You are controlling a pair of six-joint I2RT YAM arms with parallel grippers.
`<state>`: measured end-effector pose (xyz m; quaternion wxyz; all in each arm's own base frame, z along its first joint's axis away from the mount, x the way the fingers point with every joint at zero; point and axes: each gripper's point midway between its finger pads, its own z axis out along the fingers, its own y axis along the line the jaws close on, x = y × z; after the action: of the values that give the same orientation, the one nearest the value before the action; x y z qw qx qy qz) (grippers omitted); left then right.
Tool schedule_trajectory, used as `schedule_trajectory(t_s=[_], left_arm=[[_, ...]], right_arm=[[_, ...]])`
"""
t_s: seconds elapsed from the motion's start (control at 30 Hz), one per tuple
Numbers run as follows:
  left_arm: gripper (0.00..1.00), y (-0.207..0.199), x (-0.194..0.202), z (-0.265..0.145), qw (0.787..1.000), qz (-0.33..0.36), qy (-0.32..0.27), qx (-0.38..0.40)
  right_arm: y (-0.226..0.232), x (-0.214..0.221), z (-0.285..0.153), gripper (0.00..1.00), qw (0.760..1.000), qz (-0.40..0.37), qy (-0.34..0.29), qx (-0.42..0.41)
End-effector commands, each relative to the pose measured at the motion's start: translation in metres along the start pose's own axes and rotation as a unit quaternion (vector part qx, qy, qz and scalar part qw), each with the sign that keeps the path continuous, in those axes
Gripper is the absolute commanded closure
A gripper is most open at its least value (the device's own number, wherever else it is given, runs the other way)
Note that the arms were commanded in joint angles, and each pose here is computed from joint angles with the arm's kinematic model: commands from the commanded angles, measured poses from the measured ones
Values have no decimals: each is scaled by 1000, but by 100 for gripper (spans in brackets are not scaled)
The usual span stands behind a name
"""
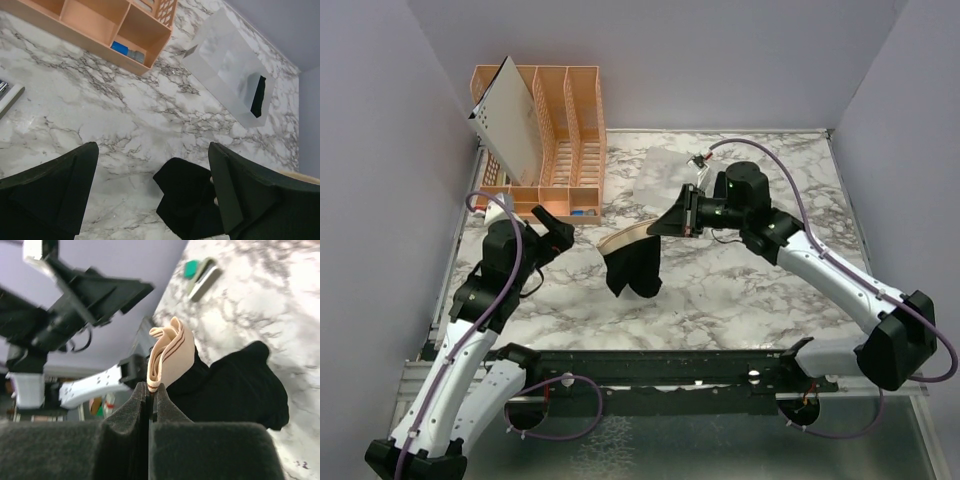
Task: Roll the underwear
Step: Place the underwear at the center of the board.
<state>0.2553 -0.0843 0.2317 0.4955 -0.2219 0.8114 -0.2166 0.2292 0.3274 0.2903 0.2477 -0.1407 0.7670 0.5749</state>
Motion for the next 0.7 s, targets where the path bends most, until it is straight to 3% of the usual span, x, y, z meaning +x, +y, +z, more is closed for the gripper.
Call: schedule_trajectory(t_s=[0.0, 0.17, 0.23, 0.3, 0.43, 0.53, 0.67], left_arm=[[1, 22, 4, 0, 999, 10, 4, -51], [1, 18, 18, 6, 999, 14, 36, -37], [1, 17, 24, 8, 998, 17, 51, -31], [1, 17, 32, 11, 997, 17, 66, -29], [1, 18, 47, 19, 996, 5, 87, -21], [1, 15, 54, 24, 995, 0, 103, -10], [1, 14, 57, 26, 994, 6, 112, -8]], right_arm=[[-80, -8, -5, 99, 985, 63, -32, 156], [-215, 18, -54, 83, 929, 144, 4, 341], [-227, 8, -71, 60, 912, 116, 3, 393], [-221, -13, -82, 43, 905, 82, -26, 417], [-191, -35, -71, 37, 918, 29, -67, 389], [-190, -12, -36, 36, 912, 3, -21, 409], [-213, 18, -1, 35, 887, -3, 33, 460]])
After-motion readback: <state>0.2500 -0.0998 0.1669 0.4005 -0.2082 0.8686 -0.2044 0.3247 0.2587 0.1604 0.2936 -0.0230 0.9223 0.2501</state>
